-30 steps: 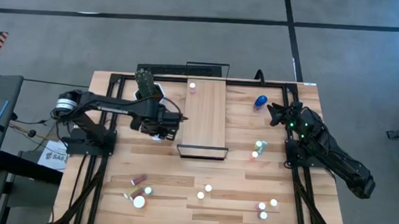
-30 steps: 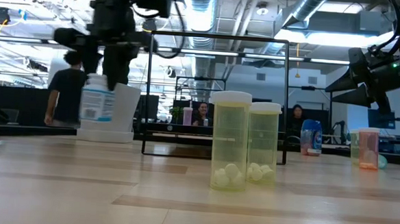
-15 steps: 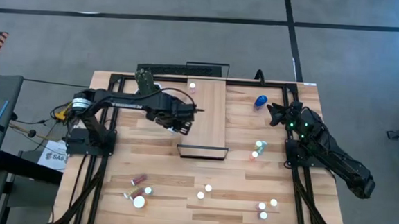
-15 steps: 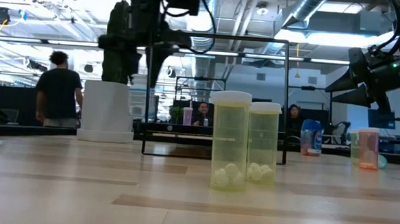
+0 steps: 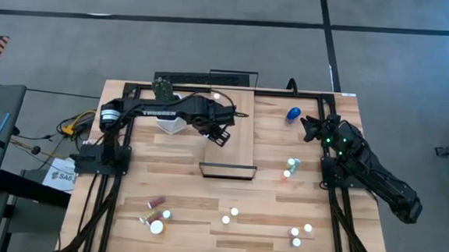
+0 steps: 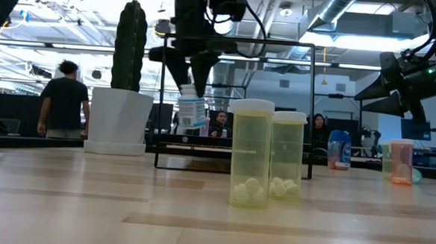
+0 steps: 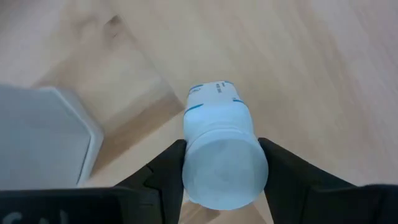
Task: Pick and place medicine bottles onto shelf by color
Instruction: Put the white pill bottle on the shelf
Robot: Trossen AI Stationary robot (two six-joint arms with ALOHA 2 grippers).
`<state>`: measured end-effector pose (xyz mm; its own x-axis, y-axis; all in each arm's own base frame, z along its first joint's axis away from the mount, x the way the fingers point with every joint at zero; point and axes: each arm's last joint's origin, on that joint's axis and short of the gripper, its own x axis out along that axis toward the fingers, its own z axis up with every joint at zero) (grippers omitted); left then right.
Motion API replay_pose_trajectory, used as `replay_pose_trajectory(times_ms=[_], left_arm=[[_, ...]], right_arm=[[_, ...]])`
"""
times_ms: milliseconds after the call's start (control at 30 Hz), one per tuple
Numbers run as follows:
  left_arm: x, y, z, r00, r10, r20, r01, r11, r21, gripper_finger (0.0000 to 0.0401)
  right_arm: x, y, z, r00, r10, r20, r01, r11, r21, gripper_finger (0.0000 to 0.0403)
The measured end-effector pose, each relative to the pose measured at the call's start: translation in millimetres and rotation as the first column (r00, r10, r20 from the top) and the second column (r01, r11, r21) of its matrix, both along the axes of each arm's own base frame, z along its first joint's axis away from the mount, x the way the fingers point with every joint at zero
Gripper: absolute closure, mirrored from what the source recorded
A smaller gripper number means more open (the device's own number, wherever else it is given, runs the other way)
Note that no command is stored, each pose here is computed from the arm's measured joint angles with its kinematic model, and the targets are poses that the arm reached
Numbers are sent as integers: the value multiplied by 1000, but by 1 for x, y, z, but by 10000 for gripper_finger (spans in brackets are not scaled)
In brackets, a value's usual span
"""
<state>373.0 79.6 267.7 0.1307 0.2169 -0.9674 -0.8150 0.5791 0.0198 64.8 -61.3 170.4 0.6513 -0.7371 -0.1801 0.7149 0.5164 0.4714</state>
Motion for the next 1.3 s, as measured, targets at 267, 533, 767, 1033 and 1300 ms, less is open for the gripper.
replay_pose_trajectory(times_ms=[267,533,767,1033,1300], left_arm=[[5,24,0,998,-55,-2,55,998,-23,248],[4,44,-3,997,-75,14,75,997,-5,248],[6,56,-12,994,-105,12,105,994,-29,248],[5,72,-11,991,-132,29,132,991,17,247],[5,91,-19,990,-130,56,131,991,-9,247]], right_arm=[[0,0,0,1000,0,0,0,1000,0,193],[0,0,0,1000,0,0,0,1000,0,193],[0,0,0,1000,0,0,0,1000,0,193],[0,0,0,1000,0,0,0,1000,0,193],[0,0,0,1000,0,0,0,1000,0,193]])
